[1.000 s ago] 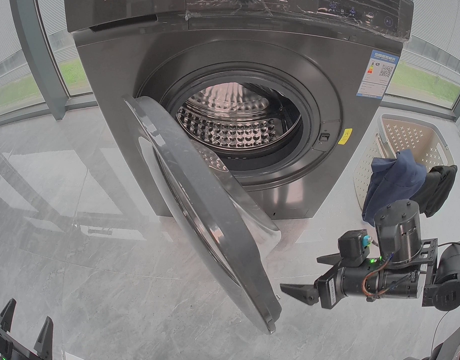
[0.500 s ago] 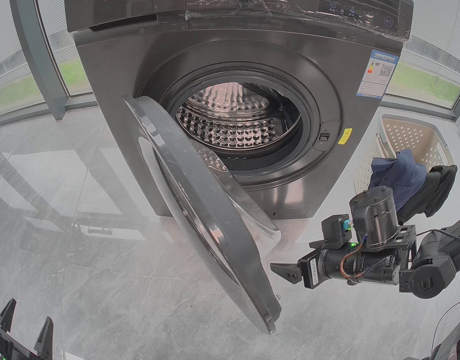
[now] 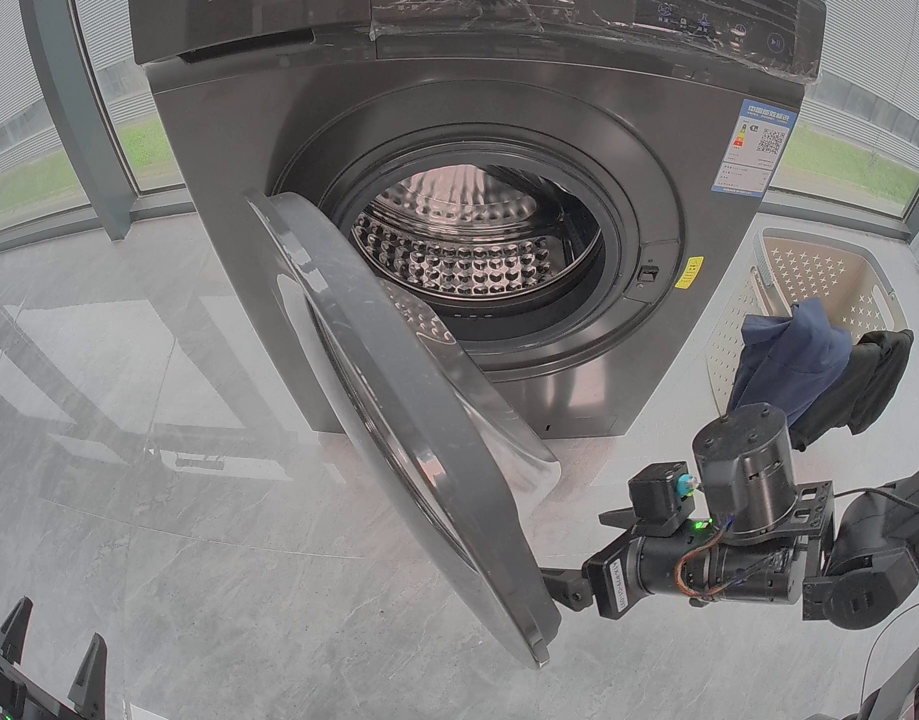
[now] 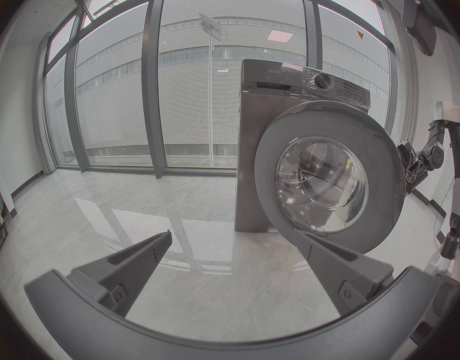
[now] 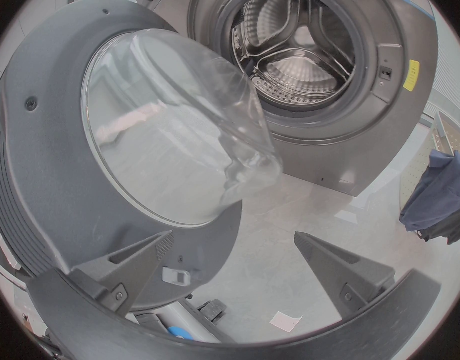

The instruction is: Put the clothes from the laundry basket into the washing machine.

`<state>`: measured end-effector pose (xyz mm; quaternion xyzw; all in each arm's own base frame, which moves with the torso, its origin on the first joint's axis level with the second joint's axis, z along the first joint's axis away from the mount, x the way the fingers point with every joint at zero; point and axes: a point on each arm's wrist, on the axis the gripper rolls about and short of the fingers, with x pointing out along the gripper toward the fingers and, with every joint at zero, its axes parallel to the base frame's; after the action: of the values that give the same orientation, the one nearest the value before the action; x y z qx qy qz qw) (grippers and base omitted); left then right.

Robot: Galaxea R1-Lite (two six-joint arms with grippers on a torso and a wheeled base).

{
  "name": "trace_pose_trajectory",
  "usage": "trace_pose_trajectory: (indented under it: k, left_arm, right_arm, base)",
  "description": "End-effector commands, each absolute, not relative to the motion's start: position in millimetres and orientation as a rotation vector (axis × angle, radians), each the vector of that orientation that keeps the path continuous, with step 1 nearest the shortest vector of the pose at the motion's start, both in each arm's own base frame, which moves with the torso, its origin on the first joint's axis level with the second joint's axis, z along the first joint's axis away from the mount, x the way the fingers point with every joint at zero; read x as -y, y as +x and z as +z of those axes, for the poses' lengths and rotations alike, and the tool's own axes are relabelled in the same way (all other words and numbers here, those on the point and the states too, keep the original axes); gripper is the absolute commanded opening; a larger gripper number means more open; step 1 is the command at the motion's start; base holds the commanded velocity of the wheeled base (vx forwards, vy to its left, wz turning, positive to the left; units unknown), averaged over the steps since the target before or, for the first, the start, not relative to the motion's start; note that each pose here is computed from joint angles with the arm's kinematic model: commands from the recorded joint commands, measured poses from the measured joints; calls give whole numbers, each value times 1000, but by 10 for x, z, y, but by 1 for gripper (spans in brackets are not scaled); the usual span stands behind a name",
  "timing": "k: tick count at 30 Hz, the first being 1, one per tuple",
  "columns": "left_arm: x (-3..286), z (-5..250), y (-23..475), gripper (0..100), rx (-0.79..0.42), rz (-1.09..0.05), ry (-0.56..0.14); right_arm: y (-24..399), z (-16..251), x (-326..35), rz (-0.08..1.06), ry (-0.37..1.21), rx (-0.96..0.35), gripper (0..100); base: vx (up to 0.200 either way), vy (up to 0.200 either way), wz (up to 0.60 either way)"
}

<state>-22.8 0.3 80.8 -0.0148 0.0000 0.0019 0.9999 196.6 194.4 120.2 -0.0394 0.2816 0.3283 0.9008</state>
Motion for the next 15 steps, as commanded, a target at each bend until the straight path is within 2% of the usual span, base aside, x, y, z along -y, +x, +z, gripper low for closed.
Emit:
trace_pose_trajectory:
  k: [1, 9, 15]
  left_arm:
    - [-3, 764, -227, 100, -1, 5, -29]
    - [-3, 760, -226, 100, -3, 5, -29]
    - [-3, 764, -227, 100, -1, 5, -31]
  right_arm:
    - [2080, 1270, -1727, 600, -56, -555, 100]
    - [2467, 1417, -1469, 462, -9, -490, 100]
    - [2753, 1342, -1559, 432, -6, -495, 100]
  base:
    - [0, 0, 0]
    - [0, 0, 0]
    - [0, 0, 0]
